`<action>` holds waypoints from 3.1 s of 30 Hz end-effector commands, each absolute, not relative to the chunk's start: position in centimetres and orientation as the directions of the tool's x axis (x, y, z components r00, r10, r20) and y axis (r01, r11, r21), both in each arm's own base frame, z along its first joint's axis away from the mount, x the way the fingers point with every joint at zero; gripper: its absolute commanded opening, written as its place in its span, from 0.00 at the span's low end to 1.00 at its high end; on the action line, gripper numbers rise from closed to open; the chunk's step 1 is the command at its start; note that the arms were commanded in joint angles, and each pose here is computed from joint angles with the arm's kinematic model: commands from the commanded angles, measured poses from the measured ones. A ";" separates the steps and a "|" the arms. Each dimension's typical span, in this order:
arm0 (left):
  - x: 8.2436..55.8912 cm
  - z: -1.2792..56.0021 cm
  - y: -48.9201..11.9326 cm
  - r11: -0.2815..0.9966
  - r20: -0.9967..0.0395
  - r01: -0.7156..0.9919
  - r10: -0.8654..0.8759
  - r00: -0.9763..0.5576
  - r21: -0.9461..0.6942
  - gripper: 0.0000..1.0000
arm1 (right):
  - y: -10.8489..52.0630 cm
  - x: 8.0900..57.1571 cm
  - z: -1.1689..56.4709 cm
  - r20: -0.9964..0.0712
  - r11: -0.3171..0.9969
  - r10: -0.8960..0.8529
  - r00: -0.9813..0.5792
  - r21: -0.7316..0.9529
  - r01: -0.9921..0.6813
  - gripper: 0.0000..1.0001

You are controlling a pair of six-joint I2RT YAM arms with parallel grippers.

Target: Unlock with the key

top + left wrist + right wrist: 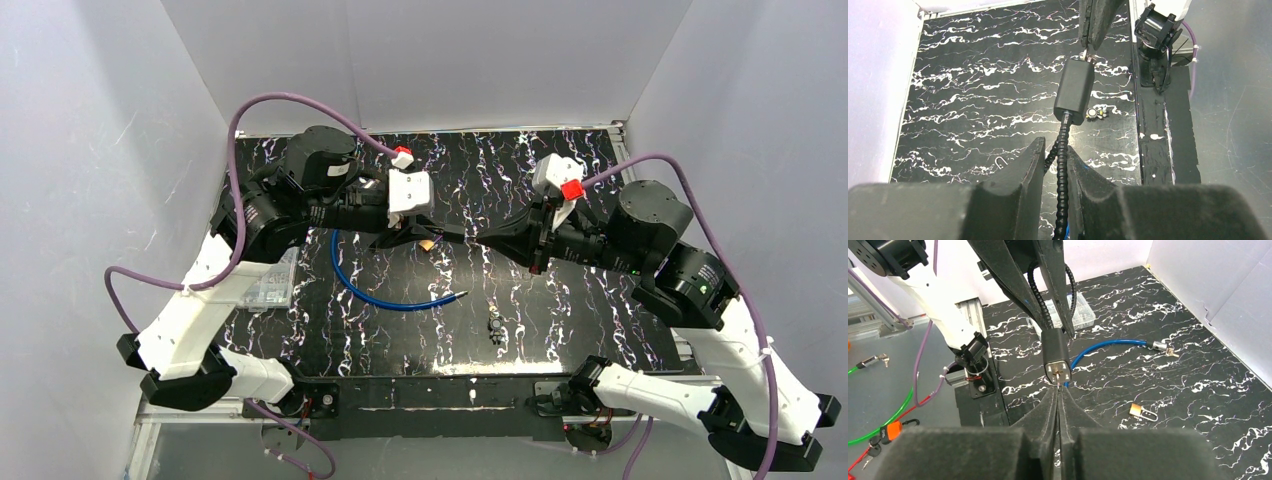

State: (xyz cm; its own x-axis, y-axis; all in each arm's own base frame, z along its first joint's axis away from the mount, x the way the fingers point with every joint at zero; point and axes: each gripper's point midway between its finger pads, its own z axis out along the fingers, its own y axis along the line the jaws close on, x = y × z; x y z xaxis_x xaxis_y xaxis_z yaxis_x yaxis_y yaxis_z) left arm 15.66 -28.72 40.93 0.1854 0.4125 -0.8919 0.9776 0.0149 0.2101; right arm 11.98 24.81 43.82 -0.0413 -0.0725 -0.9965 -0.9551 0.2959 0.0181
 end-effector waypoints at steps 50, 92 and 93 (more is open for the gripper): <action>14.0 43.8 -28.8 -0.102 -0.833 0.895 0.334 0.442 0.434 0.00 | 27.6 14.6 41.3 -0.894 0.210 0.157 -0.420 0.445 -0.870 0.01; 17.8 42.0 -30.0 -0.019 -0.697 0.768 0.407 0.591 0.640 0.00 | 25.1 12.4 43.3 -0.891 0.137 0.173 -0.419 0.443 -0.886 0.46; 17.9 42.0 -30.0 -0.010 -0.707 0.778 0.411 0.576 0.628 0.00 | 24.9 12.3 43.3 -0.896 0.146 0.173 -0.408 0.433 -0.890 0.50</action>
